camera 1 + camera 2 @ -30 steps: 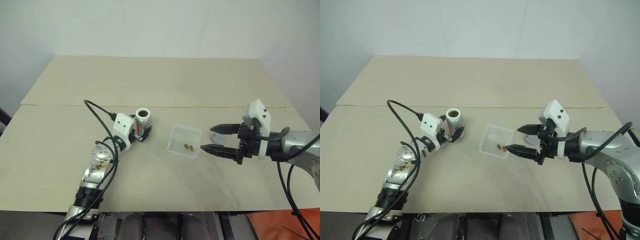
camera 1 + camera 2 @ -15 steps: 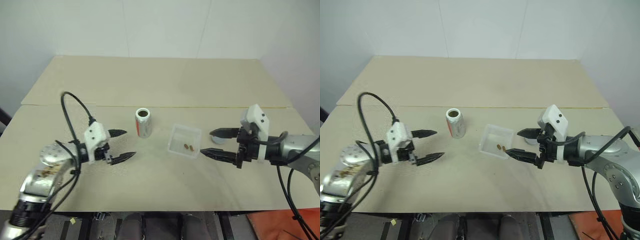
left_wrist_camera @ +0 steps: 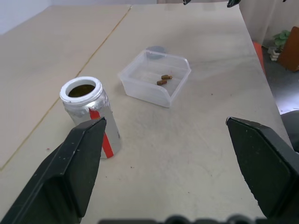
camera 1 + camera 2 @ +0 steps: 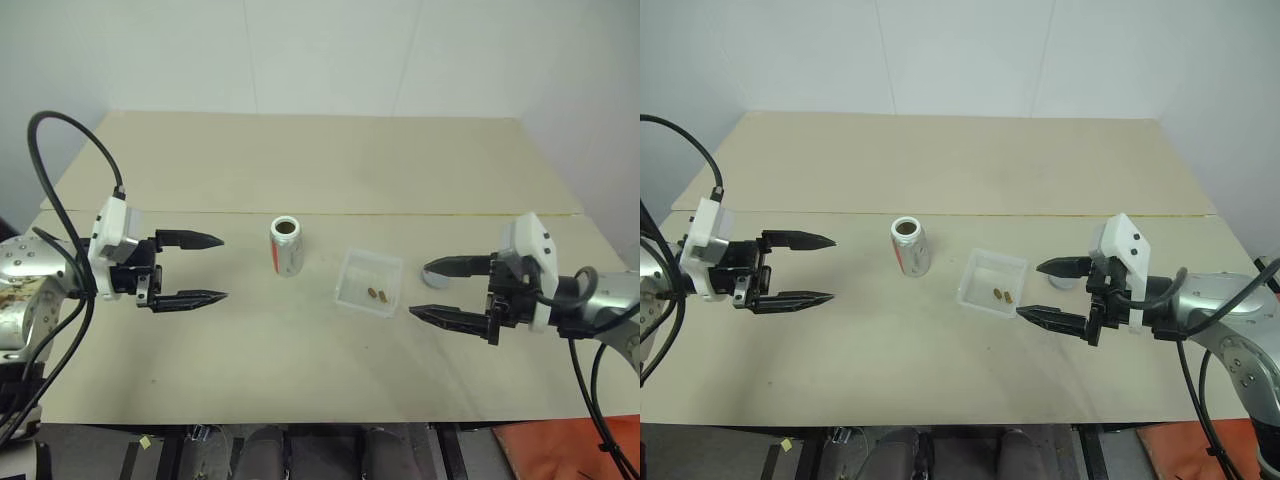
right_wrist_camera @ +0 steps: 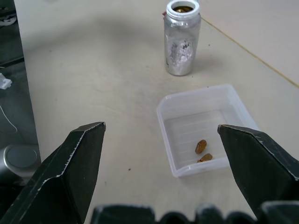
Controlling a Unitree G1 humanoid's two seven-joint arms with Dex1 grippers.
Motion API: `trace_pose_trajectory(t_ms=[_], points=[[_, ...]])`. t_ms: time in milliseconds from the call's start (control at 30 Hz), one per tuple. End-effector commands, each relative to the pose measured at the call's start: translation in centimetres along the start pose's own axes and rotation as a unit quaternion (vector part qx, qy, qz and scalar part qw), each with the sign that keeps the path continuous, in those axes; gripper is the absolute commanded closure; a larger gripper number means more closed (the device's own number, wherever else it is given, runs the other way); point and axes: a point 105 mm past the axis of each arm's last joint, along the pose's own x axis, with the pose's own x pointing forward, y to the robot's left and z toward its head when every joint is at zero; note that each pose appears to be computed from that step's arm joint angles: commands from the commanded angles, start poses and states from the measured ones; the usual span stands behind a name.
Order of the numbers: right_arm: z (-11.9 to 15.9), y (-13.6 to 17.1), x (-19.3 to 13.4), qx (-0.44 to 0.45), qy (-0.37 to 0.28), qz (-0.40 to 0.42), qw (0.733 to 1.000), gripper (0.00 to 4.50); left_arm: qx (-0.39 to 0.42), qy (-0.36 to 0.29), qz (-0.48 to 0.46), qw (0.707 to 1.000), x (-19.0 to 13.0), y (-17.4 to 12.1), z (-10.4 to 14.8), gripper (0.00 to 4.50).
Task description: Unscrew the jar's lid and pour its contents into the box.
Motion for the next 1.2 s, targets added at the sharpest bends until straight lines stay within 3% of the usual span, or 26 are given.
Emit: trace_pose_trajectory(t_ms=[33,1200], points=[[1.2,-0.1,-0.8,-0.040,-0.010,-0.018,0.999,0.00,0.025,-0.006,-0.006,1.000,0.2,-0.1,1.1,0.02],[0.9,-0.7,-0.7,-0.073,-0.039,-0.052,0.995,0.00,0.016,-0.008,-0.025,1.000,0.4,-1.9,0.7,0.02]])
